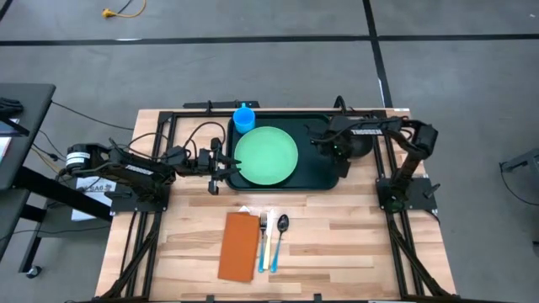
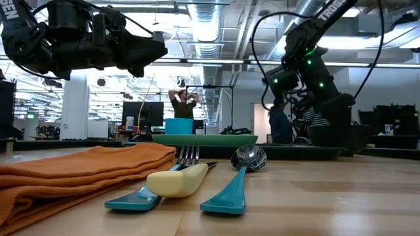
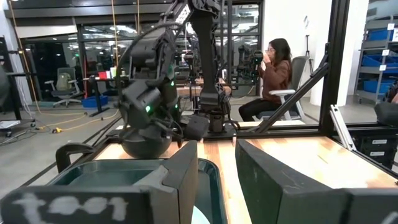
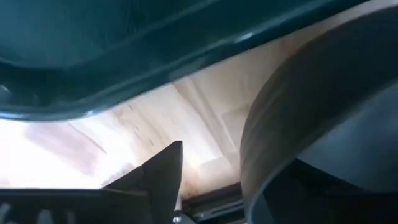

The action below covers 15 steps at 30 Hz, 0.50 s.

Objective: Set up tray
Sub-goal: Stack the black bowl on top of the light green plate on the black serving tray

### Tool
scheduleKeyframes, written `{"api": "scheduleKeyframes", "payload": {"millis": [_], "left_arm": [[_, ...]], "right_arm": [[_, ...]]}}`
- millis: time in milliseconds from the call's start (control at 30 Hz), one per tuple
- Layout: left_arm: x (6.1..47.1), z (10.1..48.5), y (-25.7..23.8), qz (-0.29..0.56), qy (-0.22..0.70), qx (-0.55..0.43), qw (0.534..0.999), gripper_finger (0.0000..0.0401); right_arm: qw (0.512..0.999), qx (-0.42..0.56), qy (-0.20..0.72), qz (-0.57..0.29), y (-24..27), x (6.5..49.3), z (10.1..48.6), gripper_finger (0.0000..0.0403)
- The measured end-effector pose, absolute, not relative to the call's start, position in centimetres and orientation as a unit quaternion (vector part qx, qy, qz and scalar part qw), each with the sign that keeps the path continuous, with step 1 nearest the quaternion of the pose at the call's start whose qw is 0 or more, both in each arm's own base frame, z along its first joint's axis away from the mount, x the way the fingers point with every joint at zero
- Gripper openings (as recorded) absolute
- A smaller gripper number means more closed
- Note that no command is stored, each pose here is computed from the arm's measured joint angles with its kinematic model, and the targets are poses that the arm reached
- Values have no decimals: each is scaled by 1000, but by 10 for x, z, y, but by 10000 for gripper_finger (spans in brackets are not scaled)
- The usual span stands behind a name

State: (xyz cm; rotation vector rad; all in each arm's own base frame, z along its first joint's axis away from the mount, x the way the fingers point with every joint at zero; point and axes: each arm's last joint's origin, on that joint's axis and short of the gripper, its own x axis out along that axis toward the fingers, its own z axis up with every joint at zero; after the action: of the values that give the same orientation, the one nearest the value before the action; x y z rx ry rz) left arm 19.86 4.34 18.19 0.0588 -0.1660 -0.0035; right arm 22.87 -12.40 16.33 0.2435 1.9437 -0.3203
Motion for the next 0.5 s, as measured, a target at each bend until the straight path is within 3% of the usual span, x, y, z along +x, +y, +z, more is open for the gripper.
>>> {"api": "scheduleKeyframes", "payload": {"millis": [167,367,500], "left_arm": [[199,182,43,-2,-83,29,996,98],[199,182,43,-2,-83,29,996,98],[199,182,43,-2,-83,29,996,98]], "right_arm": [[524,107,835,-127,-122,225,163,121],[538,109,824,-137,-120,220,178,18],[552,114,812,-151,-116,215,191,12]]}}
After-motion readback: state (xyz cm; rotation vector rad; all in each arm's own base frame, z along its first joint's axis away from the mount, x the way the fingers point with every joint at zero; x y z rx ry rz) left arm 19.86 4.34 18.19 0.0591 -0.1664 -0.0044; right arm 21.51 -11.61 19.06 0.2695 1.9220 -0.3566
